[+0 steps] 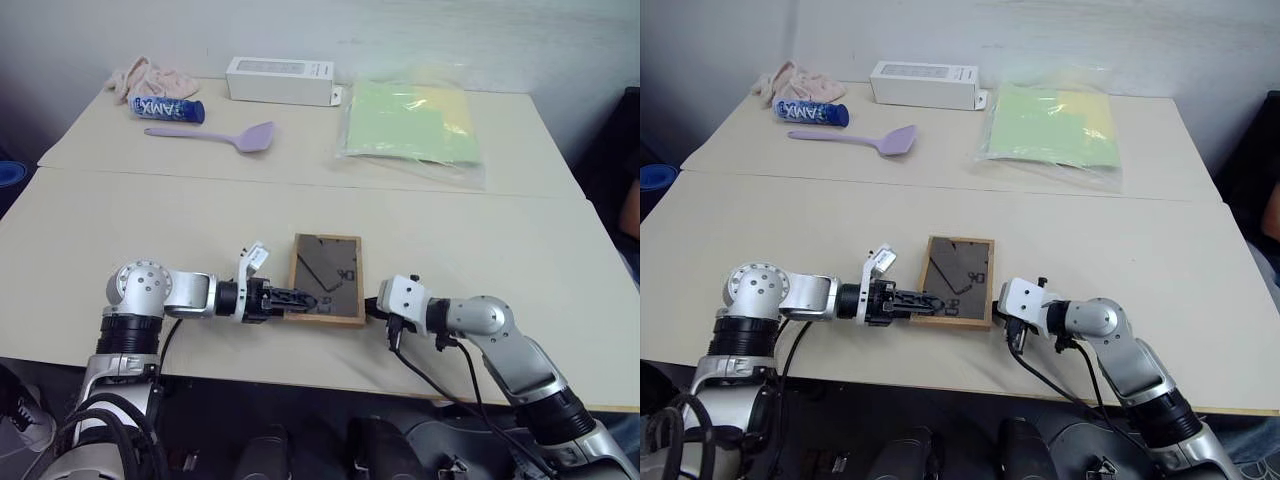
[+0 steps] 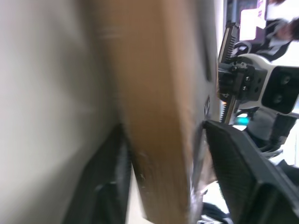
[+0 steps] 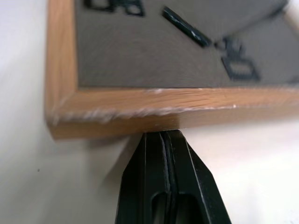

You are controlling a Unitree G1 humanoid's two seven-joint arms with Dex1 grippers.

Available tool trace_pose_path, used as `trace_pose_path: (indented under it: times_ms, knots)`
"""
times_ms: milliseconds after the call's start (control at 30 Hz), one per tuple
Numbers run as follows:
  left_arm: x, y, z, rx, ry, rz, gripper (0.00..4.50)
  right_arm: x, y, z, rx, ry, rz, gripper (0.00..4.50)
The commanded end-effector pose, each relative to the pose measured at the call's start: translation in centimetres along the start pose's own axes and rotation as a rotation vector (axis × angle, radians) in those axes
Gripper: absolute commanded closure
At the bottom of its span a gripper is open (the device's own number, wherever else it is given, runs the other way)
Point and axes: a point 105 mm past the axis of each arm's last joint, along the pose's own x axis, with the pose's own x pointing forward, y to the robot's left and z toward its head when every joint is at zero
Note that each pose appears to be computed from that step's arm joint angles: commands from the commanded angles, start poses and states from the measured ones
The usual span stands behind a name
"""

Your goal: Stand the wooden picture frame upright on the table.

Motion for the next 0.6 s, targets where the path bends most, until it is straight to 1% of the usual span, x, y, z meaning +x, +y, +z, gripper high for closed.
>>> trace_pose_path:
  times_ms: [33,100,167,200,233,267,300,367,400,433,467,500,533,600]
  knots:
    - [0.6,-0.2,0.0,-0.014,0.000,-0.007,2.89,-0.2,0.2,0.6,-0.021,-0.021,0.004,4.50]
    - [0.2,-0.5,0.0,-0.003,-0.017,-0.023,3.22,-1.4,-0.2,0.3,0.011,-0.030,-0.009,4.50]
    - [-0.1,-0.7,0.0,0.002,-0.035,-0.037,3.23,-2.3,-0.5,0.0,0.042,-0.034,-0.016,4.50]
    - [-0.5,-0.7,0.1,0.024,-0.059,-0.027,3.23,-3.2,-0.8,0.0,0.095,-0.056,-0.024,4.50]
    - [-1.0,-0.8,0.3,0.036,-0.092,-0.027,3.23,-4.2,-1.5,0.6,0.127,-0.110,-0.038,4.23]
    - [-1.5,-0.8,0.9,0.122,-0.169,-0.007,3.23,-5.1,-1.7,1.7,0.173,-0.177,-0.009,4.17]
    - [-1.9,-1.0,1.2,0.193,-0.216,0.004,3.23,-5.6,-1.7,2.5,0.201,-0.223,0.018,4.00]
    - [-2.2,-1.5,1.5,0.325,-0.281,-0.002,3.23,-5.8,-2.1,4.1,0.252,-0.300,0.042,3.35]
    - [-2.3,-1.4,1.5,0.355,-0.291,-0.002,3.23,-5.8,-2.3,4.5,0.277,-0.320,0.048,3.04]
    - [-2.3,-1.3,1.3,0.373,-0.280,-0.001,3.23,-5.6,-2.6,5.0,0.299,-0.337,0.049,2.73]
    - [-2.1,-1.4,1.2,0.415,-0.281,-0.006,3.23,-5.1,-2.8,5.6,0.332,-0.350,0.061,2.31]
    - [-1.9,-1.5,1.1,0.435,-0.279,-0.008,3.23,-4.5,-3.1,6.2,0.349,-0.367,0.062,2.05]
    - [-1.8,-1.5,1.1,0.450,-0.279,-0.010,3.23,-4.2,-3.3,6.7,0.361,-0.378,0.063,1.63]
    - [-1.5,-1.7,0.9,0.481,-0.268,-0.022,3.23,-3.2,-3.5,7.5,0.388,-0.392,0.078,0.96]
